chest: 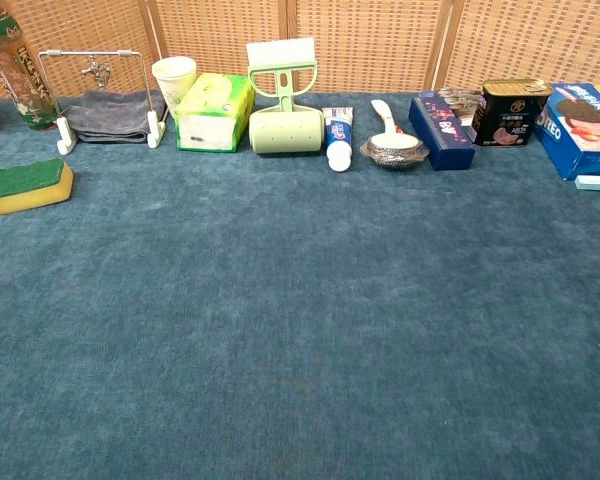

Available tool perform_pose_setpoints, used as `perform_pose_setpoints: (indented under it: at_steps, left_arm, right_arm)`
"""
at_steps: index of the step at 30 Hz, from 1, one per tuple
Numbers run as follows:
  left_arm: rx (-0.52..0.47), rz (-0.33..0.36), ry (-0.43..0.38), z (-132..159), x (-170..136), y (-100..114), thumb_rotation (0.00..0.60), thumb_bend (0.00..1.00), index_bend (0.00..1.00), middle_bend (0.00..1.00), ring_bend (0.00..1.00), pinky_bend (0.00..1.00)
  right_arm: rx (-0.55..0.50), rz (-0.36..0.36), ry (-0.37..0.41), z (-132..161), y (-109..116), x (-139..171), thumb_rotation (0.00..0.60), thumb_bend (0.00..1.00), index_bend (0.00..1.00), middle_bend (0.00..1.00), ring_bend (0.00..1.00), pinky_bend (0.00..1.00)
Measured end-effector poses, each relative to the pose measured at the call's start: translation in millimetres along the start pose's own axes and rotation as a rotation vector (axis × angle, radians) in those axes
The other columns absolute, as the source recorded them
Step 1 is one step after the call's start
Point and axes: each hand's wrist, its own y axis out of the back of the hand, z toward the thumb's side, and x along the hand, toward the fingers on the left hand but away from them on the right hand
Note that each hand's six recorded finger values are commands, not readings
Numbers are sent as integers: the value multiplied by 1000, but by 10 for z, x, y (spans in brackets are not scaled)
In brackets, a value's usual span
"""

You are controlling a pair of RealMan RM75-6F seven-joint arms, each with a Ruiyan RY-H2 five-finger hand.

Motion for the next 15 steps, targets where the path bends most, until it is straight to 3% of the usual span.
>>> perform_pose_setpoints:
  at_steps: [9, 15]
  left_arm:
    - [-5, 2, -5, 7, -21, 12, 318, 116, 0, 0, 7, 127]
    - [-12, 18, -2, 1, -27, 50, 312, 116, 0, 0, 7, 127]
  right_arm:
    - [-13, -14, 14, 25, -1, -7, 354, 12, 0, 11, 14, 97]
    - [-22, -74, 46, 53, 24, -106, 344, 26, 0, 227, 282, 251]
